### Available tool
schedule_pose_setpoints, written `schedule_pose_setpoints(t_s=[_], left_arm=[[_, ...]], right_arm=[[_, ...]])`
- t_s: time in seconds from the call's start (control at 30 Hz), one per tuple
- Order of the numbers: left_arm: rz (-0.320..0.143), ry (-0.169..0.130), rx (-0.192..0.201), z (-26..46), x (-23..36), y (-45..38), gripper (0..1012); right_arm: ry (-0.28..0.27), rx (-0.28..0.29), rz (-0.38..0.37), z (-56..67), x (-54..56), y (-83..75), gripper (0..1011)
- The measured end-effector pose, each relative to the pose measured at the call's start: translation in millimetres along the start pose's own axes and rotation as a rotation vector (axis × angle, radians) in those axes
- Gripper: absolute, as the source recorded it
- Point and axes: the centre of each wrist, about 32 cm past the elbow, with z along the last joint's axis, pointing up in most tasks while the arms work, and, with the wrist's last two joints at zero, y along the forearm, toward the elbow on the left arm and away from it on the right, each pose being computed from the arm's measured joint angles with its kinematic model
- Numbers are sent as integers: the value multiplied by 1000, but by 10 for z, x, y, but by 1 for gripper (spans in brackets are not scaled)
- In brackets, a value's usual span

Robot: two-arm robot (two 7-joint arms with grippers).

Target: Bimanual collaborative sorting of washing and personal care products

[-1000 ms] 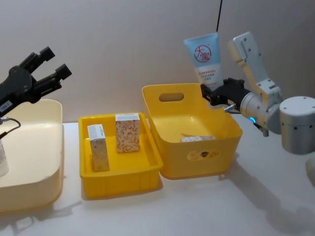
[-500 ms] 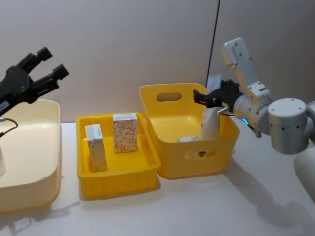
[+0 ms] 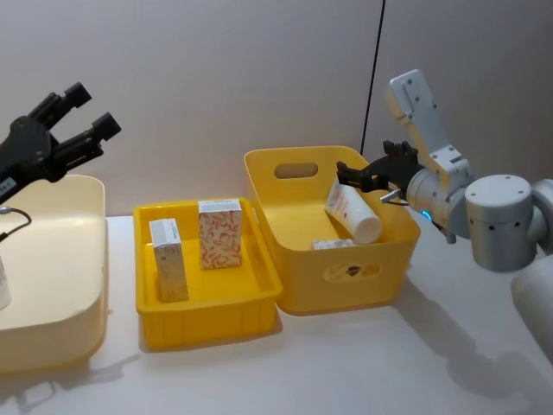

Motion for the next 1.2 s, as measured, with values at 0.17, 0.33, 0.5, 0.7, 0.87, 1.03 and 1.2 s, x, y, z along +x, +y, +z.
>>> schedule_pose_setpoints(t_s=[0.17,0.33,0.5,0.7,0.87,1.03,1.2], left_arm=[[0,0,0,0,0,0,1003],[0,0,0,0,0,0,1004],[0,0,0,0,0,0,1003],[0,0,0,0,0,0,1003],[0,0,0,0,0,0,1003],[0,0,0,0,0,0,1003],[0,0,0,0,0,0,1003]], right_arm=[[0,-1,-1,-4,-2,6,1001],[0,-3,-2,-7,-2,10,1001],[-1,-3,-3,-9,-4,13,1001],[-1,-4,-3,-11,-6,16,1001],[-1,-4,-3,-10,-6,17,1001],[-1,-4,-3,-11,-6,18,1001],[-1,-4,-4,-11,-5,18,1001]])
